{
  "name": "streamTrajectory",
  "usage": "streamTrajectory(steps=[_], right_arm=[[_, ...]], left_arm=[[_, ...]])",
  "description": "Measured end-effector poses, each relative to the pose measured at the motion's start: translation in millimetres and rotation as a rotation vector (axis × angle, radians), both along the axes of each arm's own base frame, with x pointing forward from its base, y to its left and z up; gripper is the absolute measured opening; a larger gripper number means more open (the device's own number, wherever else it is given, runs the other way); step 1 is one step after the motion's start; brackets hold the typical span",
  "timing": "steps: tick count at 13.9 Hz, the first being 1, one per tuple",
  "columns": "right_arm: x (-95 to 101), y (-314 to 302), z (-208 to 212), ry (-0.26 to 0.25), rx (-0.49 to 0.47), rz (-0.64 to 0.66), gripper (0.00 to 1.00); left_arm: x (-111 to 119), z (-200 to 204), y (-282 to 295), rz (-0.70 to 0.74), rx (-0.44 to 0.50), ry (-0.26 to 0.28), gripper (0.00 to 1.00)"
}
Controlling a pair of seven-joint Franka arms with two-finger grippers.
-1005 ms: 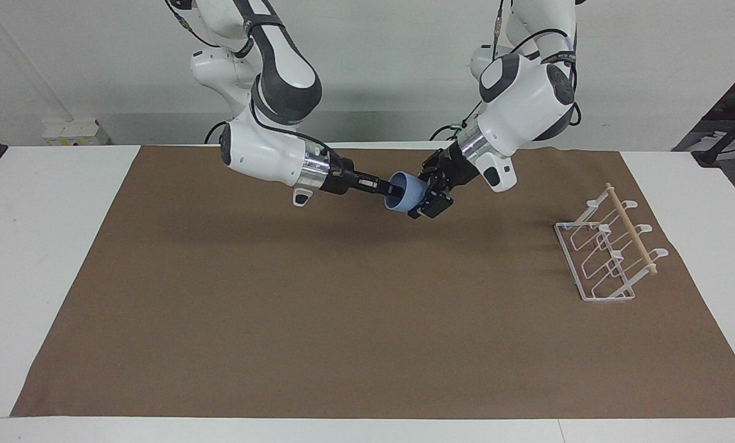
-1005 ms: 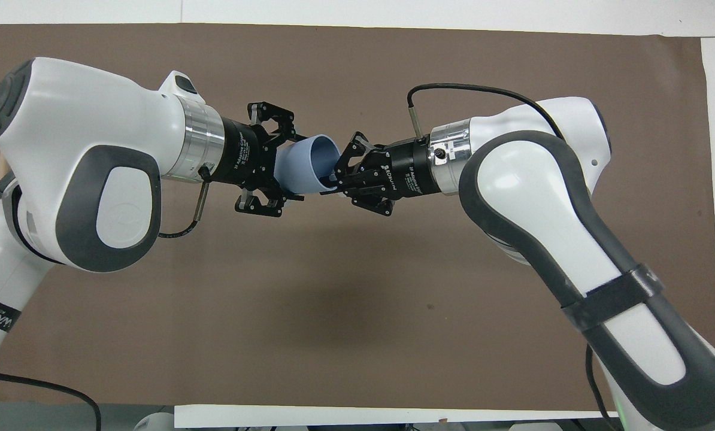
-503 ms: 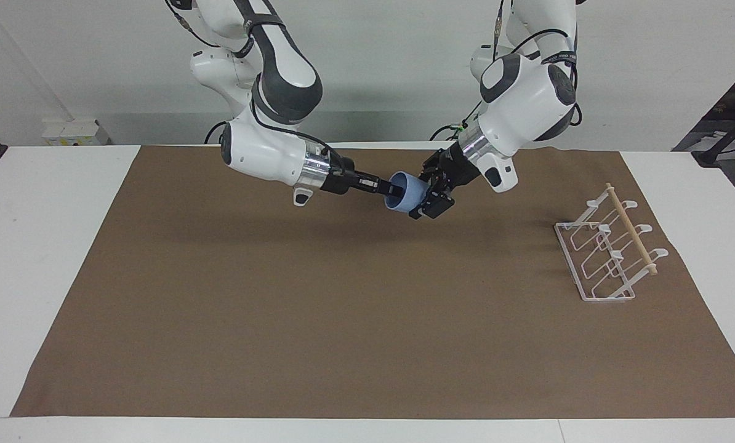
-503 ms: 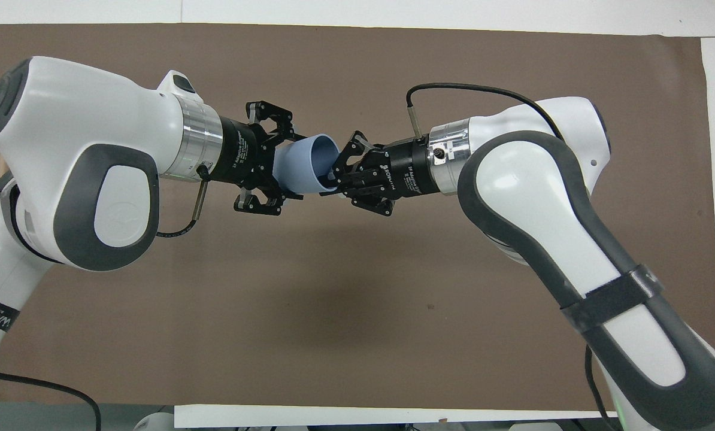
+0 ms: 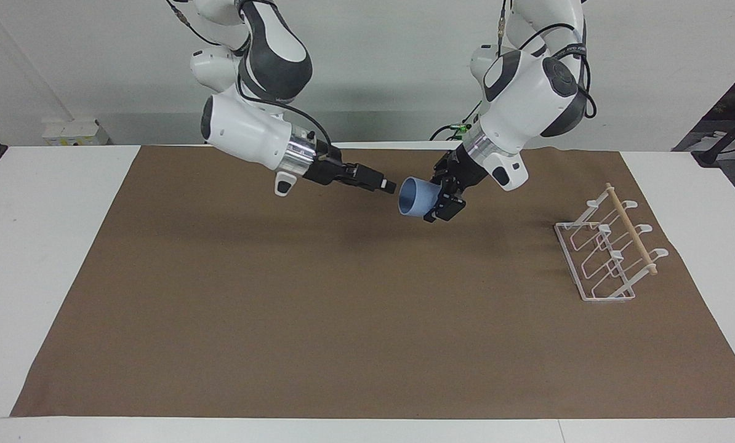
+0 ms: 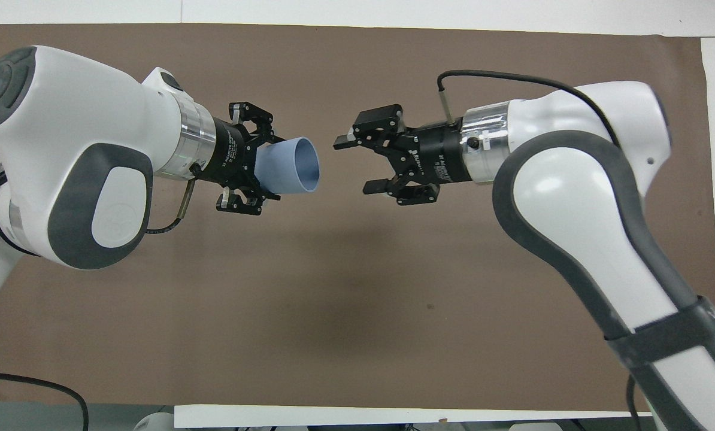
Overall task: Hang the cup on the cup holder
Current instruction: 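Carry the cup with the left gripper over the acrylic rack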
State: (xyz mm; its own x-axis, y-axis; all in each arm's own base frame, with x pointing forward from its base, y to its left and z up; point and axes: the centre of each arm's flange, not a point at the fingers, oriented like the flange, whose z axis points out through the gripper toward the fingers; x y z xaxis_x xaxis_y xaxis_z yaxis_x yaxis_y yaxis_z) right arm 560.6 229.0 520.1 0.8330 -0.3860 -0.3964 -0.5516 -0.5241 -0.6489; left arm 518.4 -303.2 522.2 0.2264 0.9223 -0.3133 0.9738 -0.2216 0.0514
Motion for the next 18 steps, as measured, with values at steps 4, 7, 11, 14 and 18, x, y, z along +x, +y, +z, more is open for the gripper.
streamTrajectory(steps=[4,7,11,14,18], right_arm=[[0.0,-59.2,15.6,-0.147,-0.353,0.159,1.0],[6.6,-130.2,46.6,-0.189,-0.572,0.222,1.0],[-7.8,-231.5,97.0,-0.139,-0.749,0.266,1.0],[-23.7,-259.6,128.0,-0.094,-0.825,0.326,1.0],[-34.8,-252.2,134.1,-0.078,-0.849,0.481,1.0]], left_arm=[[8.0,-11.2,48.5,-0.034,0.438,-0.067,0.84],[29.6,-4.2,103.1,-0.045,0.756,-0.178,0.84],[60.5,8.5,176.6,-0.059,1.131,-0.312,0.84],[85.2,-36.6,199.5,-0.166,1.362,-0.324,0.83],[110.3,-107.5,208.8,-0.292,1.533,-0.293,0.83]])
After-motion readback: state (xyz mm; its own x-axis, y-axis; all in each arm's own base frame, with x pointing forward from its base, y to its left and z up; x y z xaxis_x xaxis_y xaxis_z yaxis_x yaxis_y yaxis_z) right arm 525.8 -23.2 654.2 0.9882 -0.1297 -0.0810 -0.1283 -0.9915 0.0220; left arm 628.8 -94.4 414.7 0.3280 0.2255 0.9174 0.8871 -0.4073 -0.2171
